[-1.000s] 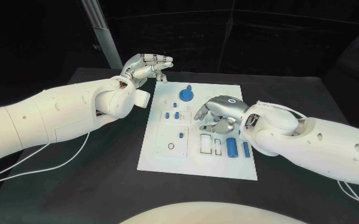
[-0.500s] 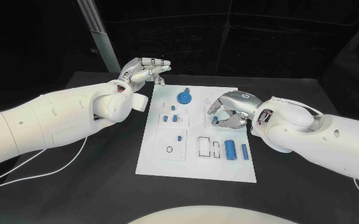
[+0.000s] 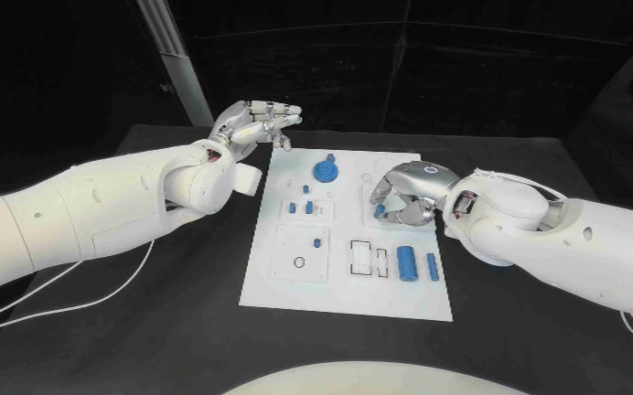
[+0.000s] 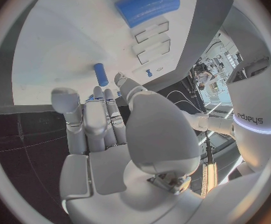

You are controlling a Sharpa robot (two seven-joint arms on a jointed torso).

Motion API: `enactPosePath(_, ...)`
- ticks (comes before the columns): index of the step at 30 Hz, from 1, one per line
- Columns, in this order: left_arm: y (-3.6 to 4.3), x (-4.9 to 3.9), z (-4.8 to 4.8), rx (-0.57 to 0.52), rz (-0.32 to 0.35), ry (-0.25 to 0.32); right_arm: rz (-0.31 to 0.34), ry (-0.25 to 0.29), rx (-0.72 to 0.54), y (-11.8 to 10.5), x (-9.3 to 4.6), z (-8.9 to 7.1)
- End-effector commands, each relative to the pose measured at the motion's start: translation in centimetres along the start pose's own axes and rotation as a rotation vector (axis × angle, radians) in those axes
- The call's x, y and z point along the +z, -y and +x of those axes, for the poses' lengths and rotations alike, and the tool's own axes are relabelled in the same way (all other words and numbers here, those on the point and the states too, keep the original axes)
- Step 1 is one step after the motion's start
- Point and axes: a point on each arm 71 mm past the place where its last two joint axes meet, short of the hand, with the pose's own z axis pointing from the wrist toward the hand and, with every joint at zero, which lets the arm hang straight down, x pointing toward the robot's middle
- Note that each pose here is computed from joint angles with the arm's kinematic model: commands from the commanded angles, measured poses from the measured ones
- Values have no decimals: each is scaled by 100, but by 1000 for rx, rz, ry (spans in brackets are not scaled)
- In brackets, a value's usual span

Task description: Assemble the parts on the task board

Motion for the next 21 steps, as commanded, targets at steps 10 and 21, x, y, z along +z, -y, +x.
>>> enactPosePath(10, 13, 7, 16, -8, 4, -13, 12, -58, -62, -5, 60, 41)
enactPosePath(21, 12, 9, 17, -9, 3, -13, 18, -52, -69, 5, 92, 44)
